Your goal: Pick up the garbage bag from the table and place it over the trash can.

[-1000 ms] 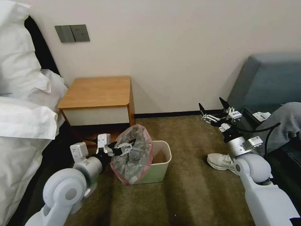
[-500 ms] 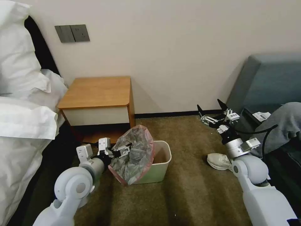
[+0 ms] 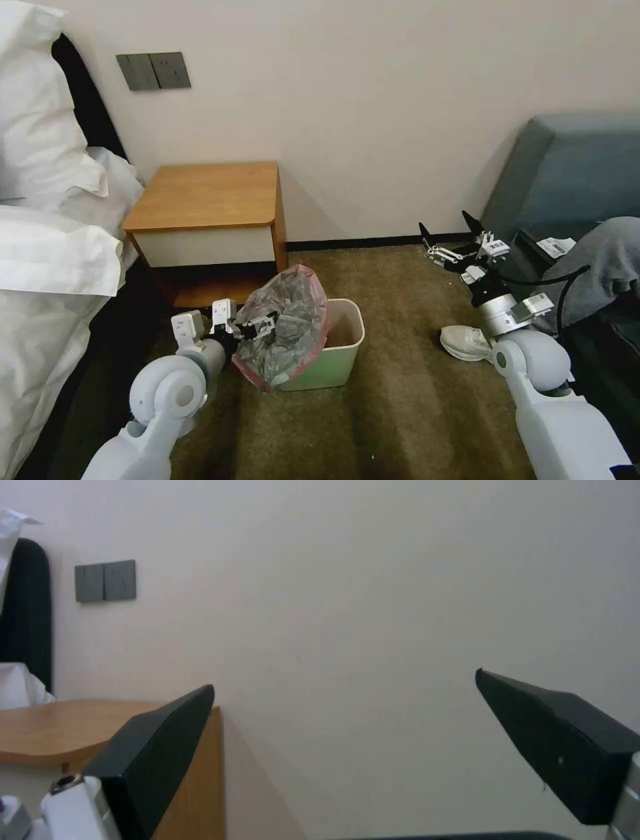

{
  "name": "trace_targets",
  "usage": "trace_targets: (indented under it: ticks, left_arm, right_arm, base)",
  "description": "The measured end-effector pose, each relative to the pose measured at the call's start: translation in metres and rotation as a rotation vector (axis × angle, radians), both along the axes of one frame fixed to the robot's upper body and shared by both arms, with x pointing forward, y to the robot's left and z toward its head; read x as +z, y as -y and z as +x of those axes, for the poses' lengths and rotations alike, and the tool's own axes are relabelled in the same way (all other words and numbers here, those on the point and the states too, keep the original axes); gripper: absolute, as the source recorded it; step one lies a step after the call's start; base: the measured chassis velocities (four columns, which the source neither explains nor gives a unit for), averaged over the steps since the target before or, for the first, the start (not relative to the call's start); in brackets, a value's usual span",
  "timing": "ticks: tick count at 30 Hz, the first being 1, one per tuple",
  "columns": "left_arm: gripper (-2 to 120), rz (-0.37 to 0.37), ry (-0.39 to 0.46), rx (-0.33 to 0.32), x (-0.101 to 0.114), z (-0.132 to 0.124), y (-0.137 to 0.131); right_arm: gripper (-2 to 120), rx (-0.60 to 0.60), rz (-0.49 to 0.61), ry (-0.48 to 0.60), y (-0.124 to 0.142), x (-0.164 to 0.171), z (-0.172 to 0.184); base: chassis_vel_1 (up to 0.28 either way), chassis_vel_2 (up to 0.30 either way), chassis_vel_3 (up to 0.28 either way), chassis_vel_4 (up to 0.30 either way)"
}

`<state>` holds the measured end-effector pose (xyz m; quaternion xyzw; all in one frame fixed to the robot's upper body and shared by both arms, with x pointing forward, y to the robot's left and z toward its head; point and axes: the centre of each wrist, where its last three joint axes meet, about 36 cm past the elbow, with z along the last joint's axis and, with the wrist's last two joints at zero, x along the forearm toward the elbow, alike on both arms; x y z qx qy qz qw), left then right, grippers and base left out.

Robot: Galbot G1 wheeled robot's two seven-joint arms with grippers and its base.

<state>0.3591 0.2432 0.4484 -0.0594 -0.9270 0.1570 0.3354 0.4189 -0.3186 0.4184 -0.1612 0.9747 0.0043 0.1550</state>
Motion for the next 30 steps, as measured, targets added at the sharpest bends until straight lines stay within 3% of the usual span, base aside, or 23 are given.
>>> trace_targets:
  ticks: [12,30]
  left_arm:
    - [100,0.024,-0.049,0.041,-0.021,0.008,-0.001]
    - [99,0.03,-0.088,0.048,-0.034,0.02,0.01]
  right_arm:
    - [100,0.004,0.001,-0.006,-0.001,-0.002,-0.001]
    - [100,0.005,0.015,-0.013,-0.006,-0.008,-0.004]
  base:
    - [0.0,0.0,0.0,0.0]
    - [0.0,0.0,0.0,0.0]
